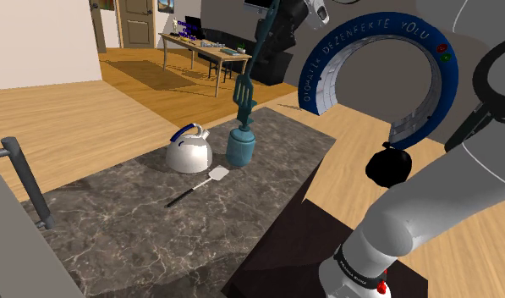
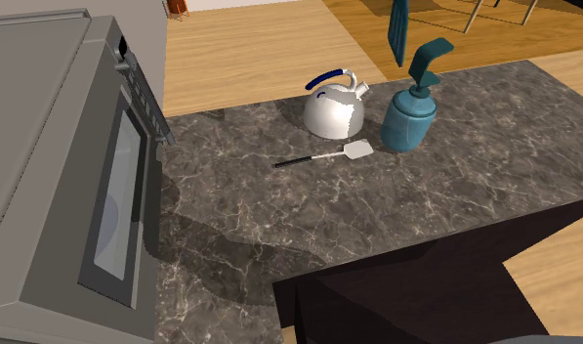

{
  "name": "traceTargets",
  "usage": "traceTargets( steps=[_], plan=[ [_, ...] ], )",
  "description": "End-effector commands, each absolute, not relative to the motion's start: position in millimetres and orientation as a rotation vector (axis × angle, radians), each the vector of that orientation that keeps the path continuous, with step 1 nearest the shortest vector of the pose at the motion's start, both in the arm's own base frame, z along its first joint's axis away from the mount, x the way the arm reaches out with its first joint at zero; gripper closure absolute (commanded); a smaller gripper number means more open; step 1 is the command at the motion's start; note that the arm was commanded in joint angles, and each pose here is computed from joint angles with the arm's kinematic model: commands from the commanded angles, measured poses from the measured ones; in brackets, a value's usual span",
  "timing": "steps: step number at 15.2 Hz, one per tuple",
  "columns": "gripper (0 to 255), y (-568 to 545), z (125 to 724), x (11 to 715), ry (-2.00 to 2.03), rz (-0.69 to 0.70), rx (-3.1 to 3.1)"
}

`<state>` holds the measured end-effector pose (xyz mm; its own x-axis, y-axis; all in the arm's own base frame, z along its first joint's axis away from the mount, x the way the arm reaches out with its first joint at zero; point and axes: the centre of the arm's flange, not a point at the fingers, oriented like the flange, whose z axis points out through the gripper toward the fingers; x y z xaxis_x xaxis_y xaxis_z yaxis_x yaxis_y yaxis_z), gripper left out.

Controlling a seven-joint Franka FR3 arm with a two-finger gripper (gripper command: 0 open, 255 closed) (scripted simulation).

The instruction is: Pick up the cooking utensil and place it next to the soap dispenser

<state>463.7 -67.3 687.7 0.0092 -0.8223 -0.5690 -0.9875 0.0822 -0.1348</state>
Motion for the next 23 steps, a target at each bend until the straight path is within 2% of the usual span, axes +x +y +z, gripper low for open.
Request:
traceTargets(
  steps=[1,23],
  plan=[
    [255,-93.3,688.6,462.6,1.853,0.422,-1.783],
    [255,-107.9,577.7,463.2,1.853,0.422,-1.783]
  ],
)
